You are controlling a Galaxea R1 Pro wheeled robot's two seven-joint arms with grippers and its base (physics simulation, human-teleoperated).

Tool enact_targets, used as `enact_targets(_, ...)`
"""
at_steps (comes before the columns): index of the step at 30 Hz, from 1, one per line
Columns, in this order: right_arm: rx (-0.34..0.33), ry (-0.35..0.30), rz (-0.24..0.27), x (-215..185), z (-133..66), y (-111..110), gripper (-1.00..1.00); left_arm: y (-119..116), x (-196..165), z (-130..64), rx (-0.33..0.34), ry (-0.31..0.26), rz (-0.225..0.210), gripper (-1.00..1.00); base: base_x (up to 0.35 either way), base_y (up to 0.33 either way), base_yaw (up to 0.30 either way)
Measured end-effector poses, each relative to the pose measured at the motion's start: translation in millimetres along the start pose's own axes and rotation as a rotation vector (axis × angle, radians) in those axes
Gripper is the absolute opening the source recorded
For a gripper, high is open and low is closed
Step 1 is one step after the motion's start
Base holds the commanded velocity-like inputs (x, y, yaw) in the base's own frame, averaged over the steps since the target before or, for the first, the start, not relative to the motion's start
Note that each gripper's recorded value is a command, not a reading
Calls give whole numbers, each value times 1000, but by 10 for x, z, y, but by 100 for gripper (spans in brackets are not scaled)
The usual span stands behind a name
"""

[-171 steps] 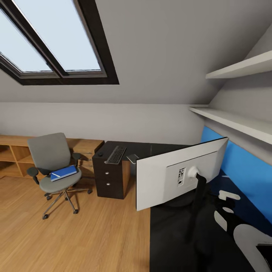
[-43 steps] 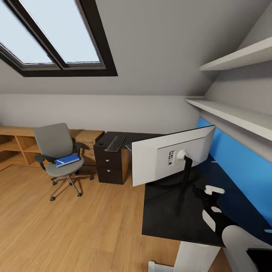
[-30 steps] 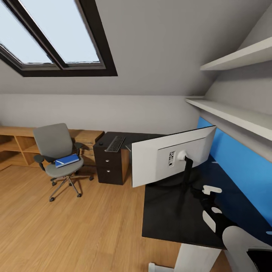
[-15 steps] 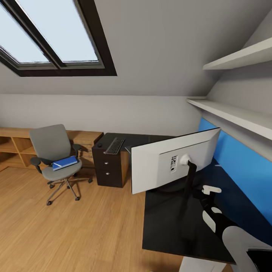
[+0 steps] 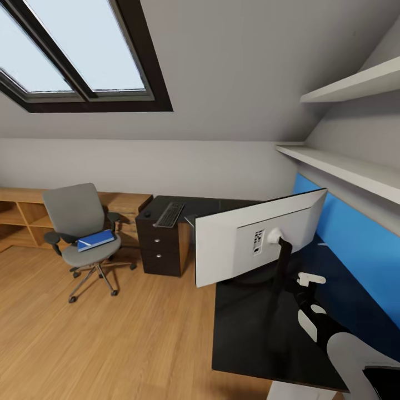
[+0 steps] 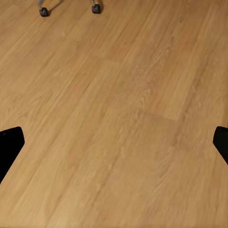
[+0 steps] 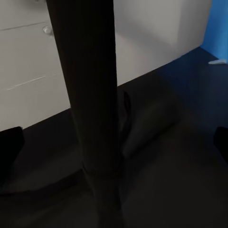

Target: In the bedroom, organize the workspace by keeping the computer under the desk, ensuring the monitor is on the desk, placing the keyboard on the desk next to the monitor, placing the mouse on the desk next to the keyboard, moving the folder from the swivel chair onto the desk next to the mouse, stacking the notebook on top of the folder with the pen on top of the notebook, and positioning the swivel chair next to the desk.

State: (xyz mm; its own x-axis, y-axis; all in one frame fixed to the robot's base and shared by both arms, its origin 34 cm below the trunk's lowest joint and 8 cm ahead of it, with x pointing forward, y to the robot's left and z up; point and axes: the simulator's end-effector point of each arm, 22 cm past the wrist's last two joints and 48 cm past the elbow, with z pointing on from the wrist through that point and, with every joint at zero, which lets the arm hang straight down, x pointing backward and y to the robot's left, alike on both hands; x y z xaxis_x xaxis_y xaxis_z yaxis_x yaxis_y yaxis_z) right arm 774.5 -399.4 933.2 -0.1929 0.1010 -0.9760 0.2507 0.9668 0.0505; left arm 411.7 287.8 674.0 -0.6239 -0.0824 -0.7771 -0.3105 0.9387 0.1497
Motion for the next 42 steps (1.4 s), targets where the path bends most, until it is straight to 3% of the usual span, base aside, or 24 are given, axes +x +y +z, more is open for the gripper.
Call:
enact_targets(12,-2,1,-6,5,2,4,100,-1,1,2,0,0,0,100,54,1,0)
enact_targets(25,-25,3,-78,22,-3,46,100,3,5,1,-1,1,1,100,0,0,0)
enact_targets(42,-24,6,-84,64,-19,25,100,-2,4,0,1,1,2,100,87,0,0)
